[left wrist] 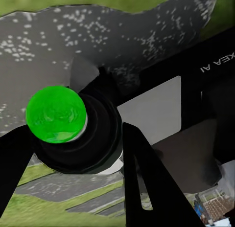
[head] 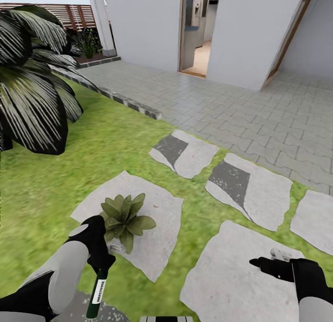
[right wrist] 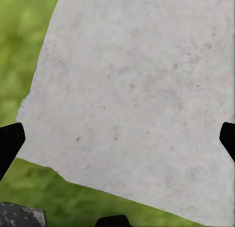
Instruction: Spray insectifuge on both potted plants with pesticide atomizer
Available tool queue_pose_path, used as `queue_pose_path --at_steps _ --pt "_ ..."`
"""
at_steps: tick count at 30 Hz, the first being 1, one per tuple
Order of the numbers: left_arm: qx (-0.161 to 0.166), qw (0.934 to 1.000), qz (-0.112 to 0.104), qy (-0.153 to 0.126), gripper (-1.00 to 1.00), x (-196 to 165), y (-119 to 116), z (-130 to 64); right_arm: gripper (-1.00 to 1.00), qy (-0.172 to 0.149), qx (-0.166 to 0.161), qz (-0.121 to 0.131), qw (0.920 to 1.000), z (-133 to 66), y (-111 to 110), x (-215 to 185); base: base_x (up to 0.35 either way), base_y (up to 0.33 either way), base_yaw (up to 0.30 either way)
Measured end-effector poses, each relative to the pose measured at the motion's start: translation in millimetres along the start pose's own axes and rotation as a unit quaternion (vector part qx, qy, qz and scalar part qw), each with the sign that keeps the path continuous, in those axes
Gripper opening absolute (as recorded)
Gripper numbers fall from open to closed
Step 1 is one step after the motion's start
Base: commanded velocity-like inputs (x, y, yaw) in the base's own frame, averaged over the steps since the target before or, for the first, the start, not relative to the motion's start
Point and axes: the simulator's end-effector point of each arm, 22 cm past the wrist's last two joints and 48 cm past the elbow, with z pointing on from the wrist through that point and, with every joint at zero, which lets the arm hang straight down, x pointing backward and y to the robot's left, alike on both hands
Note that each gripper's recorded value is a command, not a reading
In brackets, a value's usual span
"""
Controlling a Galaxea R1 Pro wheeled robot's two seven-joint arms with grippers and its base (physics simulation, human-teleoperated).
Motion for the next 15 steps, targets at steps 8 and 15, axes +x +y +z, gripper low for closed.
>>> queue_pose_path --at_steps 8,15 --pt "0.002 1.0000 -0.001 0.001 -1.00 0 0 1.5 1.00 0.024 0.026 -0.026 0.9990 1.1 -12 11 0.000 -0.025 0.251" --pt "0.040 0.9988 -0.014 -0.025 -1.00 -11 -13 1.4 1.00 0.035 0.037 -0.037 0.9980 1.9 -17 17 0.000 0.000 0.266"
